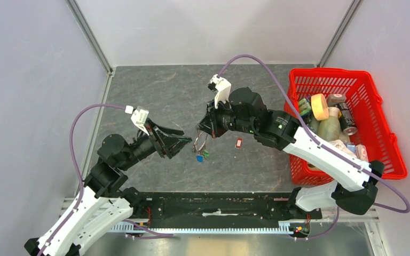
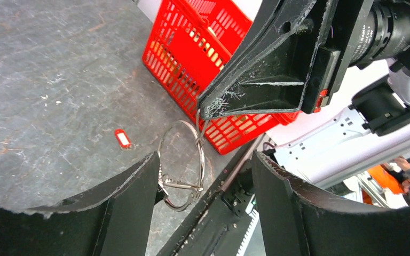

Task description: Put the keys on the keyring

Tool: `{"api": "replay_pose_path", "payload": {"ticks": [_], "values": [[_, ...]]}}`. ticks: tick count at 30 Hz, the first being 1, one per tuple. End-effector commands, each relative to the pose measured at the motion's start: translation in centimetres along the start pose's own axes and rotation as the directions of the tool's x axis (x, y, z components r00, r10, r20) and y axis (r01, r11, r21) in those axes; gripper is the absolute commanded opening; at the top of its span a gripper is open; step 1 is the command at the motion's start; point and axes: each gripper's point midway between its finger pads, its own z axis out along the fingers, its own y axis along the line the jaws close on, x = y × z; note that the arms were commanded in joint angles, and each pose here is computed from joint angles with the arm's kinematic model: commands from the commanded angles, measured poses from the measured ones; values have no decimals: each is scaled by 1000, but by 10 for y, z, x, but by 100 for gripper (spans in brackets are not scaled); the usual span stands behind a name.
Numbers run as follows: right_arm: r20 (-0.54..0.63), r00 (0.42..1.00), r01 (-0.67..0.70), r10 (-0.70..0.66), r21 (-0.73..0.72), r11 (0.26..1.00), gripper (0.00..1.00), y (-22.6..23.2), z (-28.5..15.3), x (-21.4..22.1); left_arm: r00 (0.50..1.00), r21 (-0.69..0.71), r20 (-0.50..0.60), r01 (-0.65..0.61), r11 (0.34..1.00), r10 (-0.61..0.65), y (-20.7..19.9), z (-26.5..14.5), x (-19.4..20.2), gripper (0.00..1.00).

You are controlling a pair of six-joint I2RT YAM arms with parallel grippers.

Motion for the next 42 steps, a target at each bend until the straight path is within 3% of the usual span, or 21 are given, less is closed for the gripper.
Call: {"api": "replay_pose_path", "payload": {"ticks": [1, 7, 13, 20, 42], "values": [[150, 985, -93, 90, 14, 996, 0, 5, -9, -34, 993, -26, 90, -80, 996, 82, 2, 5, -24, 69], [202, 971, -144, 128, 66, 987, 0, -2, -12, -46, 986, -47, 108, -120, 992, 125, 10, 17, -30, 67], [181, 971, -167, 154, 62, 984, 0, 4, -14, -51, 978, 12, 95, -190, 982, 188, 2, 26, -30, 64], [134, 978, -171, 162, 62, 983, 0, 8, -16, -49, 948, 101, 165, -289, 952, 271, -15, 27, -40, 64], [129, 972, -201, 195, 34, 979, 0, 18, -8, -59, 941, 143, 145, -327, 934, 307, -20, 30, -36, 57]]}}
